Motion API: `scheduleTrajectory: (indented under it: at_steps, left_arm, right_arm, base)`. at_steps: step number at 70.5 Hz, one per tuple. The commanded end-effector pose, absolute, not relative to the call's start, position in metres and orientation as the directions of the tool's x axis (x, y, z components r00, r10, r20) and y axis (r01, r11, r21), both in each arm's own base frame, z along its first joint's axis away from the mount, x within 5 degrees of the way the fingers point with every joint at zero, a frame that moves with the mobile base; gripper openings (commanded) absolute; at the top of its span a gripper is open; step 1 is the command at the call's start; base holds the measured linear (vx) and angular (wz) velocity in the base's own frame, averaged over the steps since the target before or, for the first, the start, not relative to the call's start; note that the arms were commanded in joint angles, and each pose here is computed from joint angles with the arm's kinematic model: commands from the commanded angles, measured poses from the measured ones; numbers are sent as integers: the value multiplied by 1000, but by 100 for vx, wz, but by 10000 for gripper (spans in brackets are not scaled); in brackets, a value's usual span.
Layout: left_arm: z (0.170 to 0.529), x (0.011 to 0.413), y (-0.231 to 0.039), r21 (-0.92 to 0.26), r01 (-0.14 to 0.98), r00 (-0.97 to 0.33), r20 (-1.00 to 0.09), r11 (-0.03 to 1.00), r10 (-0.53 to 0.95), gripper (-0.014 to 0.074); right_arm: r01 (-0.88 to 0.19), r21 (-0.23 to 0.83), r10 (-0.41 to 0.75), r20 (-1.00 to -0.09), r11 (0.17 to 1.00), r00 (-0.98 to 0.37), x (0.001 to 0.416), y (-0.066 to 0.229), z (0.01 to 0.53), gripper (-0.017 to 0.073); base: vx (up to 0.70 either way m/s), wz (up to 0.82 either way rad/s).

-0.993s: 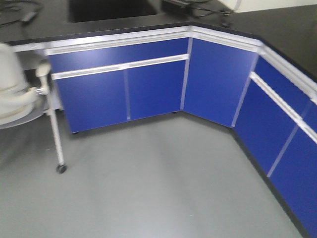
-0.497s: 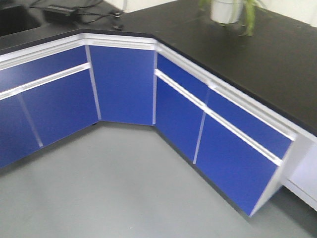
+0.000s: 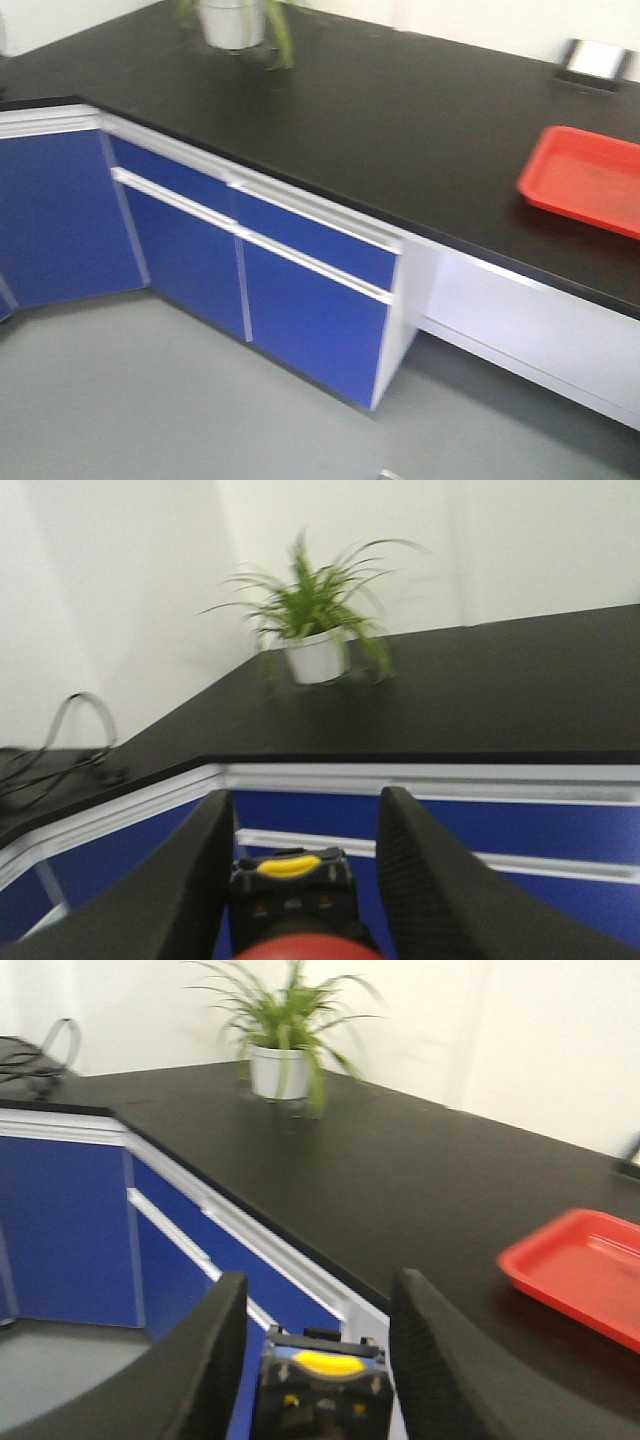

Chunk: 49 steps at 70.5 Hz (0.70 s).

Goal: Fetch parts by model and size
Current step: 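Drive the base to the bench with the red tray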

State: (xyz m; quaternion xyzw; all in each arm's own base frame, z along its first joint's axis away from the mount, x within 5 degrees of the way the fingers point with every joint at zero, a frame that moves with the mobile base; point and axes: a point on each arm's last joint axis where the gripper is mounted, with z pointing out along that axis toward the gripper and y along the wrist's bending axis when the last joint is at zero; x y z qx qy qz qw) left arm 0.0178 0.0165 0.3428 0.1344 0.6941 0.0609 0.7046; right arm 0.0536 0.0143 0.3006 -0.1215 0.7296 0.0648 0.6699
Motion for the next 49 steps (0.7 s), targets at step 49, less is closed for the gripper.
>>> scheduleTrajectory:
  at_steps: [49]
  left_arm:
    - [356, 18, 14, 280, 101, 112, -957, 955, 268, -6]
  right_arm:
    - [-254, -76, -73, -997, 964, 21, 54, 14, 316, -5]
  base:
    - [0, -68]
